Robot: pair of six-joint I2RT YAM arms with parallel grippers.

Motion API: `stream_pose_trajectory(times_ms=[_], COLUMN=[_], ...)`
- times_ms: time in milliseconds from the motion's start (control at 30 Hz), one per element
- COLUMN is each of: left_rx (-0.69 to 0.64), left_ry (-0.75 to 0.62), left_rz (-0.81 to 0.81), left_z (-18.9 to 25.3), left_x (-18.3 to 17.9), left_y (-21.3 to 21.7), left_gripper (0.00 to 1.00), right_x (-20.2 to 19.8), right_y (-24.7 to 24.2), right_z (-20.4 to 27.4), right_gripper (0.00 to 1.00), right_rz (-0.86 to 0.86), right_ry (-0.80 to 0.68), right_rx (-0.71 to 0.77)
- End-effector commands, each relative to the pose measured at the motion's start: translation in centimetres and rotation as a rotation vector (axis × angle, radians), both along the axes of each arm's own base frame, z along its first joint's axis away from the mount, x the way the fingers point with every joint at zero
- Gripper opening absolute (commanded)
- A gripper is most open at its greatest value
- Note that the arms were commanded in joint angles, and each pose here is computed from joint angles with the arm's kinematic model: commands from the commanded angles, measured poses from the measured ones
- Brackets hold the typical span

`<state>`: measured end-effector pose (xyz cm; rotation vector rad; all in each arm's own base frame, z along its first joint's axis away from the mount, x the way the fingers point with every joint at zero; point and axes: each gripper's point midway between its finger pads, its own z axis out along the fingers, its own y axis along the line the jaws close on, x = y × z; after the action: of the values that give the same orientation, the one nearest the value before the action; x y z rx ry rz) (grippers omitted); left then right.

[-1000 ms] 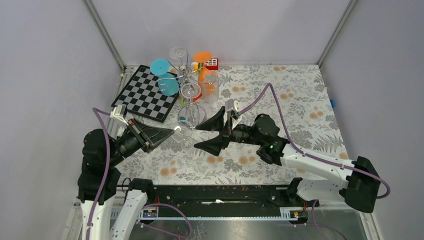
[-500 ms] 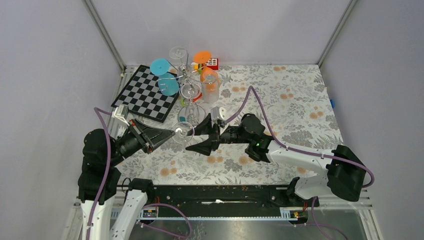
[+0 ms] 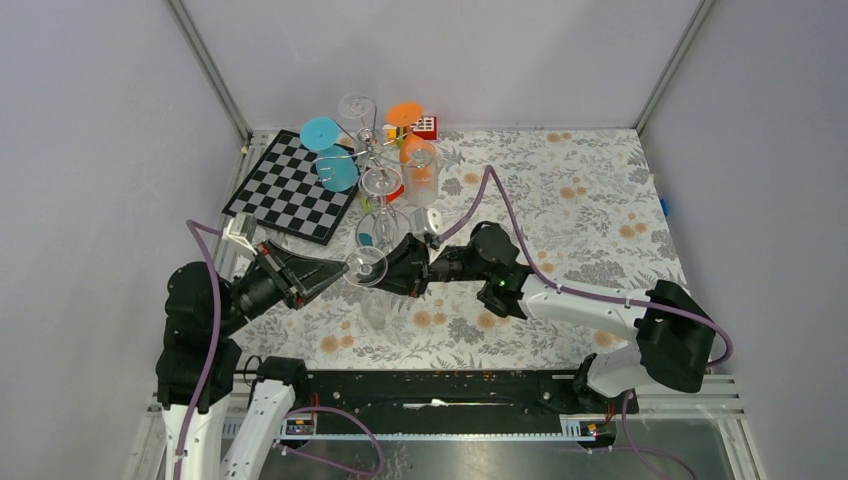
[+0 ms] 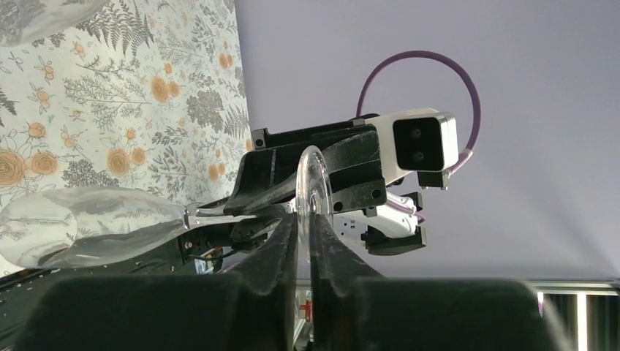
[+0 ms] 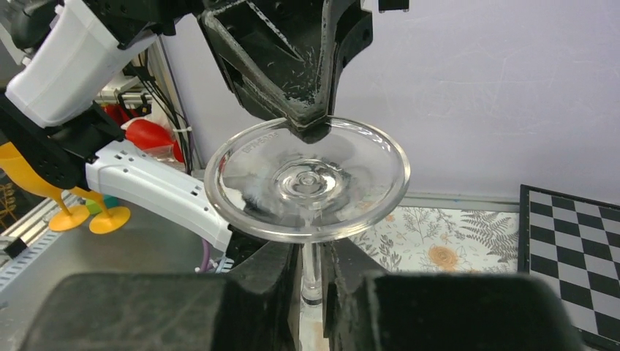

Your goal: Take the wine glass off the wine glass rack

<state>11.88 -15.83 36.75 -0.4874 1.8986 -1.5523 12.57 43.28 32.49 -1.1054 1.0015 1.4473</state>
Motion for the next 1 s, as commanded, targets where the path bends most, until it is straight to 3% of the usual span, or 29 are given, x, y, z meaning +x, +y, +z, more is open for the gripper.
stream_pose_trajectory(times_ms=[0,33,67,100,200,400,533,667,833,967], left_rx=[0.005,0.009,0.010,0.012,0.021,0.034,0.085,0.107,0.088,0.082], left_ry=[-0.118,-0.139,-0.163,-0.181,-0.223,-0.357,-0.446,-0.409,-0.383,-0.364], left_rz=[0.013,0.023,0.031,0.038,0.046,-0.021,-0.026,-0.028,-0.067,-0.136], left_z=[2.1,2.5,2.8,3.1,3.2,3.5,3.7,2.7,1.9,1.1], left_x=[-0.4,-0.3,-0.3,-0.3,0.1,-0.2,-0.1,1.6,3.9,4.8], left_y=[0.2,0.3,0.4,0.5,0.6,-0.1,-0.1,-0.2,-1.4,-4.8], left_gripper=[0.25,0.38,0.58,0.69,0.87,0.94,0.95,0.94,0.93,0.93], right_x=[-0.7,-0.7,-0.6,-0.6,-0.2,1.5,5.0,7.3,8.2,8.7], right_y=[-1.5,-1.9,-2.6,-3.2,-5.3,-11.5,-16.1,-21.2,-26.8,-30.5], right_z=[5.5,6.1,6.7,7.3,9.1,12.1,11.4,10.5,8.8,5.9], right_gripper=[0.04,0.00,0.00,0.00,0.00,0.00,0.00,0.00,0.00,0.00], right_rz=[-0.022,-0.036,-0.056,-0.074,-0.141,-0.350,-0.633,-0.924,-1.111,-1.277], right_ry=[-0.029,-0.018,-0.007,0.005,0.066,0.231,0.457,0.595,0.741,0.896], right_rx=[0.183,0.205,0.229,0.252,0.334,0.498,0.460,0.384,0.497,0.547])
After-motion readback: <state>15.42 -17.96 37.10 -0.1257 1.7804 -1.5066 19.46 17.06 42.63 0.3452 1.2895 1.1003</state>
